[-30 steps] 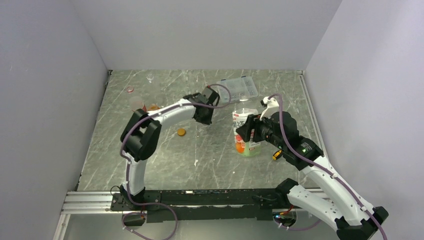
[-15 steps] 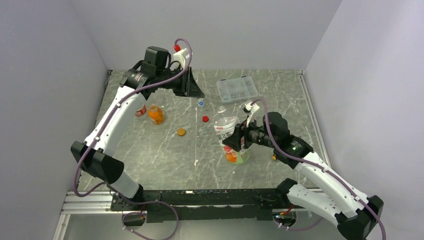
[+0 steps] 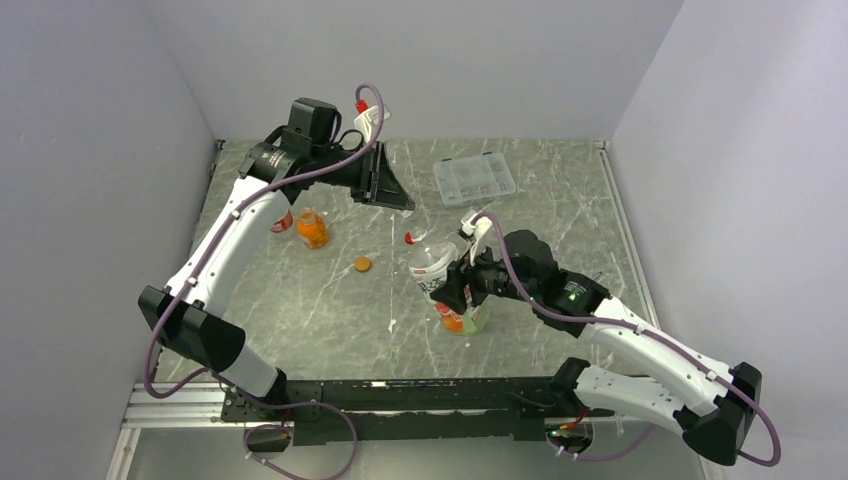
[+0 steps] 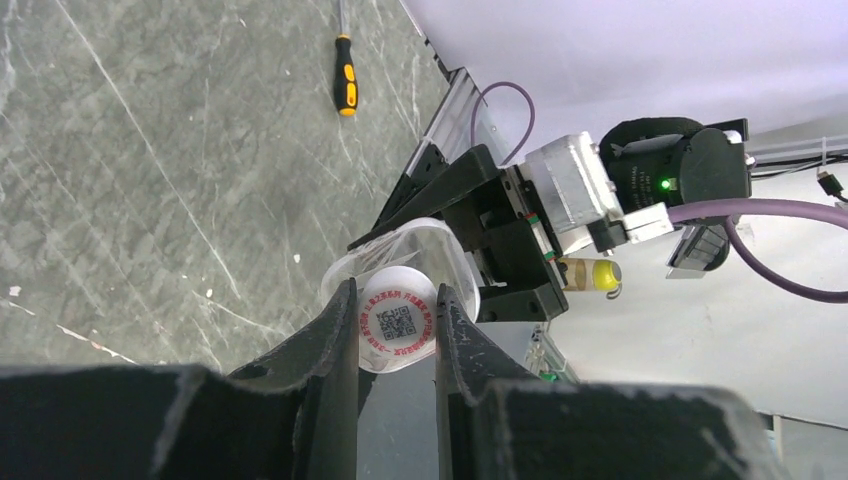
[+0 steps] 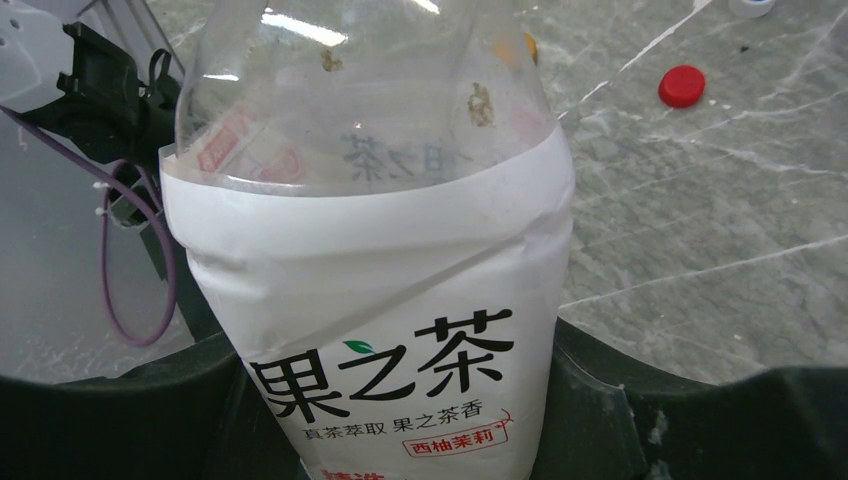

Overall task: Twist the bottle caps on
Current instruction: Screw the bottle cap onto the plastic bottle.

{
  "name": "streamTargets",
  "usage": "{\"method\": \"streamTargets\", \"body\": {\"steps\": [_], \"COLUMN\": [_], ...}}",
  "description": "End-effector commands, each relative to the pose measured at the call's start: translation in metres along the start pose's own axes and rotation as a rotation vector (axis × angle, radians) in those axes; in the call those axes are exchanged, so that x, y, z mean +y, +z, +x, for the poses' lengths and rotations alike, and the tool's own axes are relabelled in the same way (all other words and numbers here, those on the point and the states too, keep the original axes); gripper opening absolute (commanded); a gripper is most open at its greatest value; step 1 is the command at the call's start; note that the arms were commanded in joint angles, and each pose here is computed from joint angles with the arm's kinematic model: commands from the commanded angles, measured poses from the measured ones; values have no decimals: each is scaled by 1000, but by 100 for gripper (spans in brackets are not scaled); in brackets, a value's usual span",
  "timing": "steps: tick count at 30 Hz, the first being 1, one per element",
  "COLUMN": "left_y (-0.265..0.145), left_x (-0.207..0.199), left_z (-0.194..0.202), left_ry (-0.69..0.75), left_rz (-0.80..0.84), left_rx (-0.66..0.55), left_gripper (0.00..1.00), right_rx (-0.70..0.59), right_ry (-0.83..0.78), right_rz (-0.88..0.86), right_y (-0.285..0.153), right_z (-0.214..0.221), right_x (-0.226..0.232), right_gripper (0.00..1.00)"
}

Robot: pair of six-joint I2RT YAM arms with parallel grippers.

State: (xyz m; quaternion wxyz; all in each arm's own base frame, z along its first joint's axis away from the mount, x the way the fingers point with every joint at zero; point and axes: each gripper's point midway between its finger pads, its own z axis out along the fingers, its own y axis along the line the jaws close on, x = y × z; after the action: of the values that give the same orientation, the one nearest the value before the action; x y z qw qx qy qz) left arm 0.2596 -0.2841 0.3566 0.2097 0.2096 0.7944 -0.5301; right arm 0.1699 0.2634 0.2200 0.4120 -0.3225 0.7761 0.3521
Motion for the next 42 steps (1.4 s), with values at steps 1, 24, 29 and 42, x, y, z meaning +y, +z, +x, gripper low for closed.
{"method": "streamTargets", "body": {"steps": [1,24,29,42], "left_y": [-11,-8,-8,1], "left_x": [-20,-7,6,-17], "left_z": [8,45,47,35], "left_ry": [41,91,83,57], "left_rz": [51,-30,-93,54], "left_rx": [6,126,133,103], "left_gripper": [3,1,1,2], "right_rx": [-111,-89,-101,-151], "right_ry": [-66,-129,-132,-142], "right_rz": [37,98,91,95], "right_y": [-5,-1,-5,-3], "right_z": [-40,-49,-52,-63], "right_x": [3,8,11,16], "right_gripper": [48,45,45,44]}}
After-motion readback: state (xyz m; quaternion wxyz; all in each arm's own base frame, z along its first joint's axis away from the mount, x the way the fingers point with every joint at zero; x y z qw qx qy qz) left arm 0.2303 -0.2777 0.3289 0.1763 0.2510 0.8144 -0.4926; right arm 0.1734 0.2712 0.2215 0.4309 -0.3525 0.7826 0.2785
